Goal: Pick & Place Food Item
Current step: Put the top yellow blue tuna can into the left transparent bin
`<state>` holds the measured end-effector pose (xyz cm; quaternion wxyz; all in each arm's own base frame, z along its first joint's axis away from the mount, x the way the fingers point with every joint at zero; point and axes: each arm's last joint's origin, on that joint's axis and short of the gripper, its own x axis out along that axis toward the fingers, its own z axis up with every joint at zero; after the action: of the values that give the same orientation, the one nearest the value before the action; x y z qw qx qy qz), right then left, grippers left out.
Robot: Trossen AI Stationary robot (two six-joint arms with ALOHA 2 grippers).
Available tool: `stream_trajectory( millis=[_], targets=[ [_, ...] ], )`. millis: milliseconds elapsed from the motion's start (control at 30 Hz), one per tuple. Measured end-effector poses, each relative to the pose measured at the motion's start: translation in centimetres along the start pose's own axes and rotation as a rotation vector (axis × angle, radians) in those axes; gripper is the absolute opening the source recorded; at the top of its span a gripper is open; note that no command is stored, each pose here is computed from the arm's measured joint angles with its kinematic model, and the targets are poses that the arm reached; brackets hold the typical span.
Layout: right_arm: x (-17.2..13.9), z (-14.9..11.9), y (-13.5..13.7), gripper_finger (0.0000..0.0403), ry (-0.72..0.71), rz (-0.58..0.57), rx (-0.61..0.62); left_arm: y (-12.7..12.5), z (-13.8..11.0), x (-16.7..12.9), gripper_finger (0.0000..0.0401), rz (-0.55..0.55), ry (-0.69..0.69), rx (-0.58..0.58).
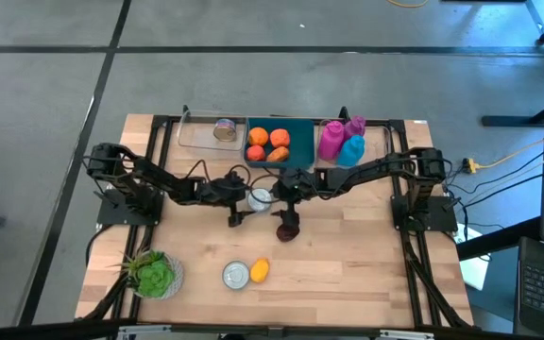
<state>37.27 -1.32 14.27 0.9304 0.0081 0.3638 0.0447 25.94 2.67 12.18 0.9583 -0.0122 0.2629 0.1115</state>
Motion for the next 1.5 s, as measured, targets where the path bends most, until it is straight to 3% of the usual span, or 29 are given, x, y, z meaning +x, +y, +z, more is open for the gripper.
stream_trajectory(
  millis=[333, 667, 1100, 1500],
  targets=[
    [0.0, -0.3, -0.3, 0.0342, 0.032, -0.088, 0.004, 0.0, -0.9, 0.0, 0.0395, 0.008, 0.094, 0.013],
    [0.4, -1.8, -0.5, 0.034, 0.15, -0.076, -0.021, 0.0, -0.4, 0.0, 0.0395, -0.002, 0.037, 0.04],
    [1.1, -2.2, -0.5, 0.034, 0.156, -0.075, -0.021, -0.1, 0.0, 0.0, 0.0397, -0.005, 0.002, -0.017],
    [1.1, -2.0, -0.5, 0.034, 0.138, -0.076, -0.022, -0.2, 0.0, 0.0, 0.04, -0.048, 0.002, 0.033]
  ],
)
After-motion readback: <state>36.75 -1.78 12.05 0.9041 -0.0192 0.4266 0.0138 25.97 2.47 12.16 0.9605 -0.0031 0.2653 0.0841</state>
